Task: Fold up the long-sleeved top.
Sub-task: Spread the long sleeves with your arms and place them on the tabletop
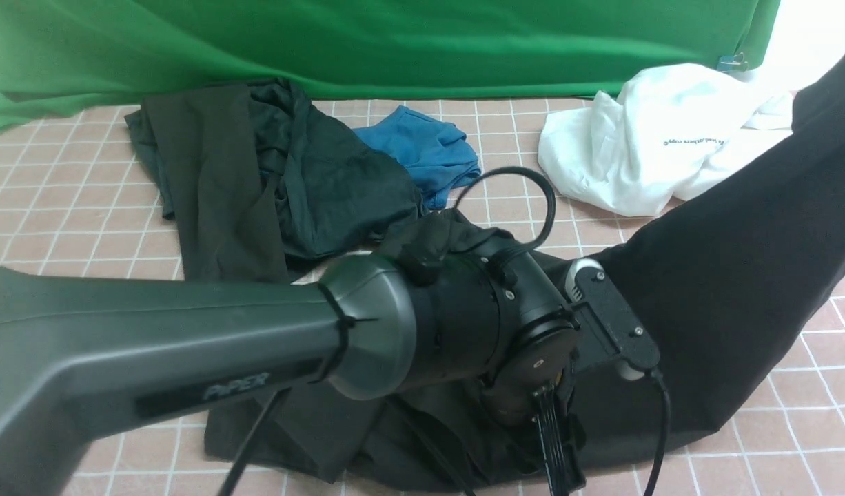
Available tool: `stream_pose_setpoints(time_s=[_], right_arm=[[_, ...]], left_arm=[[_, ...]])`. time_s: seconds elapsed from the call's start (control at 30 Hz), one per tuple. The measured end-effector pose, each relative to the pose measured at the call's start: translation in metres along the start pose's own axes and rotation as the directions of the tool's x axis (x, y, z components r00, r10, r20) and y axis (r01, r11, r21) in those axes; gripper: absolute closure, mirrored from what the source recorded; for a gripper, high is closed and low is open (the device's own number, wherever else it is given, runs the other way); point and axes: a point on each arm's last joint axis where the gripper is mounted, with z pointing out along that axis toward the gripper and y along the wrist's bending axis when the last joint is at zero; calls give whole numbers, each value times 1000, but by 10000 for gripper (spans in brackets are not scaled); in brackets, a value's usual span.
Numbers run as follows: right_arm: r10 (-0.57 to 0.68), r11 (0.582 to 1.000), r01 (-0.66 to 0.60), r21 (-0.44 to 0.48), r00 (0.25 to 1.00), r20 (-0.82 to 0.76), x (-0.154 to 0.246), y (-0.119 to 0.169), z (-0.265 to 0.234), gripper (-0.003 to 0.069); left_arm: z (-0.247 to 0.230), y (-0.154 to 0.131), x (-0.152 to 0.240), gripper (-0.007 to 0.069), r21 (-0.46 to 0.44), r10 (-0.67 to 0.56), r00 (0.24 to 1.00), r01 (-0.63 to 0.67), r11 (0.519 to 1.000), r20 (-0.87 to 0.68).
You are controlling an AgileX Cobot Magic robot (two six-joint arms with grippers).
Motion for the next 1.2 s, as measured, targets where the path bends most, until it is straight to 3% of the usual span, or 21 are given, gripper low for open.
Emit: stream_pose_setpoints(time_s=[0.13,0.33,0.57,0.67,0.87,0.97,1.0,1.03,1.2], right_arm=[[-9,1000,9,-19,1000,3,0,2,0,604],[-8,1000,8,-30,1000,3,0,3,0,604],[-10,999,10,-31,1000,4,0,3,0,604],[-13,999,13,-31,1000,4,0,3,0,604],[-14,999,14,-32,1000,2,0,3,0,604],[-16,999,15,-34,1000,-7,1,3,0,604],[-16,999,15,-34,1000,-7,1,3,0,604],[-16,999,16,-35,1000,-7,1,3,0,604],[-16,999,16,-35,1000,-7,1,3,0,604]], left_arm=[[13,0,7,280,-7,29,996,-29,1000,-85],[14,4,9,531,-42,70,989,-76,996,-128],[-4,9,8,548,-51,58,977,-70,996,-203],[-31,11,0,548,-38,24,991,-29,999,-132],[-43,8,-5,471,13,81,995,-80,997,-57],[-42,11,-7,334,16,70,997,-70,997,-29],[-42,12,-7,326,15,69,997,-69,998,-29],[-41,18,-6,260,10,50,999,-49,999,-23],[-38,35,-1,158,22,-94,996,94,995,-14]])
